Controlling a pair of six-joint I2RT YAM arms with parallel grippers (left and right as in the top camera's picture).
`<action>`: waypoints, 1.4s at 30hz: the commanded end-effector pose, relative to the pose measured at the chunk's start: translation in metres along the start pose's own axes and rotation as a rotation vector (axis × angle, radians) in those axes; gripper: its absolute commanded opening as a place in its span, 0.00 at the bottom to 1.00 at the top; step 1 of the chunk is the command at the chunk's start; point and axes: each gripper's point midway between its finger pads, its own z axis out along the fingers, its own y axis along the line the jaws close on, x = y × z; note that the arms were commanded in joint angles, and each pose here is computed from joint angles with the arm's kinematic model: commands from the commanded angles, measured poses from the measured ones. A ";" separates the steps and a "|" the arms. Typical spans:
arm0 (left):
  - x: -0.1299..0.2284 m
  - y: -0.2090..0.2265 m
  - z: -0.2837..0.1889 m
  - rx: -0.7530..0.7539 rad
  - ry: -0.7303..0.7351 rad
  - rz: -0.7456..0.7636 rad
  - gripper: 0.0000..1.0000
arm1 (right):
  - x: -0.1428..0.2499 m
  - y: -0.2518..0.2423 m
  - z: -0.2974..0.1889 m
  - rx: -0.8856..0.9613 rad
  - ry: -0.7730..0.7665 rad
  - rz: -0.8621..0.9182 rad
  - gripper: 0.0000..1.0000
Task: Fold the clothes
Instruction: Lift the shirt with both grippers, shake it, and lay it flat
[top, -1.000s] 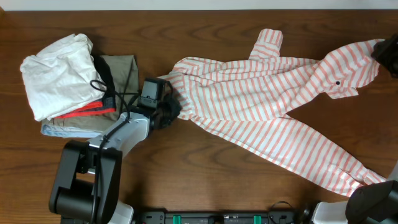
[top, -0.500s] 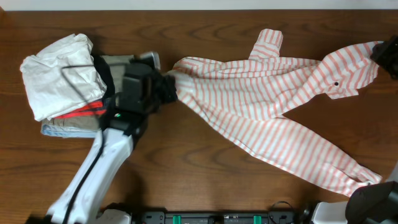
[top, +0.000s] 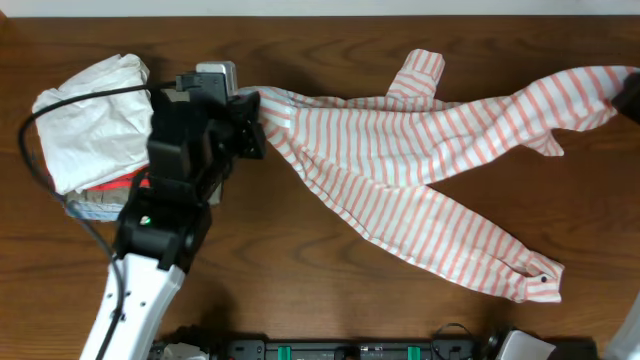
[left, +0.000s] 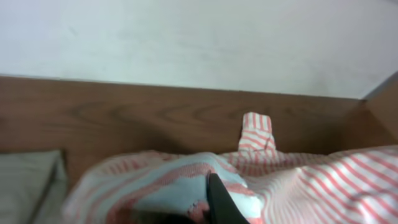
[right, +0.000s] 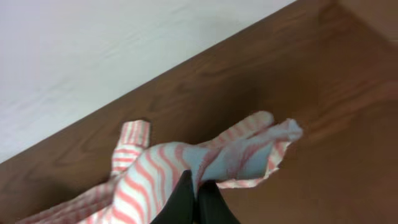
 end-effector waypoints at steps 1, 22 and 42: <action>-0.056 -0.006 -0.039 -0.040 -0.146 0.097 0.06 | -0.015 -0.010 -0.022 0.077 -0.074 -0.021 0.01; 0.003 0.060 0.118 -0.172 0.064 0.103 0.06 | 0.014 -0.038 0.111 0.028 0.130 0.011 0.01; -0.110 0.036 0.123 0.079 0.049 -0.043 0.06 | -0.045 0.029 0.123 -0.282 0.003 0.032 0.01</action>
